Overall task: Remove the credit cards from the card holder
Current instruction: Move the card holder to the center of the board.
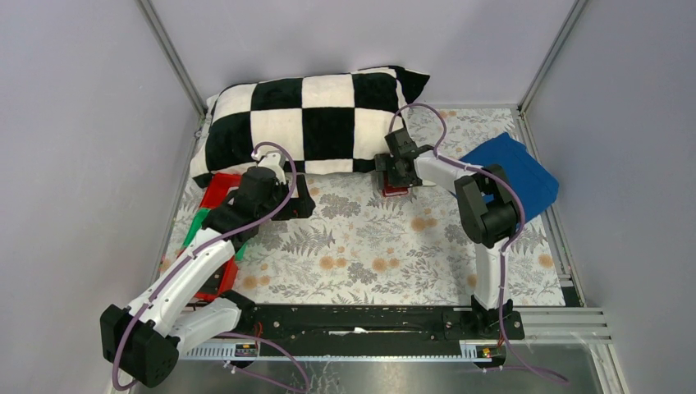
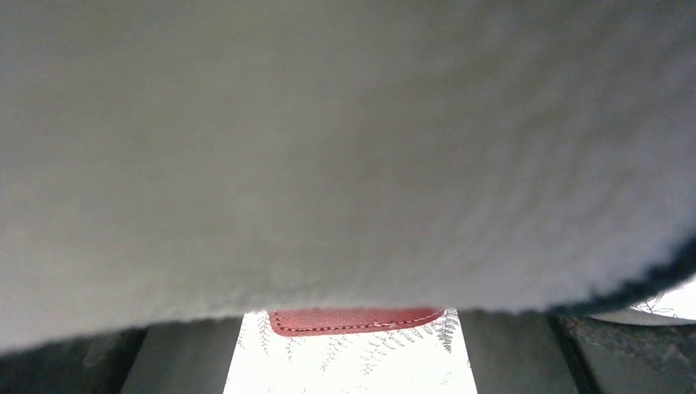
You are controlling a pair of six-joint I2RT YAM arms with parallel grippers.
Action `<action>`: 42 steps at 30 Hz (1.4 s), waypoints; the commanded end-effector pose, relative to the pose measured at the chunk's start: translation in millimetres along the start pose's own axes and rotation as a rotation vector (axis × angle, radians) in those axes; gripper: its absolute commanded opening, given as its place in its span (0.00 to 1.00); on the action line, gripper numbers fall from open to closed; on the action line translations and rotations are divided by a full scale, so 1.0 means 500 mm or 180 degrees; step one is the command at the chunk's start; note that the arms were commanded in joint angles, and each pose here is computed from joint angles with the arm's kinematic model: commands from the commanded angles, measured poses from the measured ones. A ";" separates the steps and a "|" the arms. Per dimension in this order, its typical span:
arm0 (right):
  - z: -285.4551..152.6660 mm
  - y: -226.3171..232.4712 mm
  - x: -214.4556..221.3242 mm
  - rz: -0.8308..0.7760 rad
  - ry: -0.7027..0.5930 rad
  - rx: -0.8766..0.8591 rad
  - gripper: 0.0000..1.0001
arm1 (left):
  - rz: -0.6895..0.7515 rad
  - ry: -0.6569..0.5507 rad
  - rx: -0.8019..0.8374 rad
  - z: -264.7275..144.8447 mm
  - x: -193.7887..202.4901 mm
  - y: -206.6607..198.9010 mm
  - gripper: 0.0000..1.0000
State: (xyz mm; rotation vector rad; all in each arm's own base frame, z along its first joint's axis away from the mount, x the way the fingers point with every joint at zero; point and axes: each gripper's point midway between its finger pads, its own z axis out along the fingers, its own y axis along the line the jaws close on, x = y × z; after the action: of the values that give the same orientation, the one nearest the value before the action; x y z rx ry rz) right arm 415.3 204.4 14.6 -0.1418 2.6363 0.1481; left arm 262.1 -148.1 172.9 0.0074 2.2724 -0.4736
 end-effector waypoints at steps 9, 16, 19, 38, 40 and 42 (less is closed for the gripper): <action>-0.044 0.015 0.028 0.0105 0.0013 -0.0187 0.75 | 0.0056 -0.0205 -0.0036 -0.009 -0.032 -0.001 0.99; -0.122 0.014 0.133 0.0408 0.0077 -0.0297 0.75 | 0.0033 -0.0164 0.0010 -0.006 -0.027 -0.007 0.99; -0.161 0.029 0.194 0.0542 0.0167 -0.0452 0.75 | -0.0005 -0.0154 -0.0026 -0.003 -0.024 -0.003 0.99; -0.276 -0.004 0.270 0.0115 -0.0036 0.0323 1.00 | -0.0402 0.0055 0.0213 0.014 0.021 -0.050 0.99; -0.272 0.009 0.266 0.0086 -0.0097 0.0403 1.00 | -0.0415 -0.0049 0.0168 0.007 0.007 -0.045 0.99; -0.269 0.021 0.258 0.0081 -0.0159 0.0518 1.00 | -0.0440 -0.0103 0.0158 0.004 -0.001 -0.045 0.99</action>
State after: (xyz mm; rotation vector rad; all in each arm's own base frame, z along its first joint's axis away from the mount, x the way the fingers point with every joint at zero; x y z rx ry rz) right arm 229.6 190.1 66.3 -0.0786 2.6415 0.1164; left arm 246.8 -168.0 150.1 -0.0778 2.3635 -0.5624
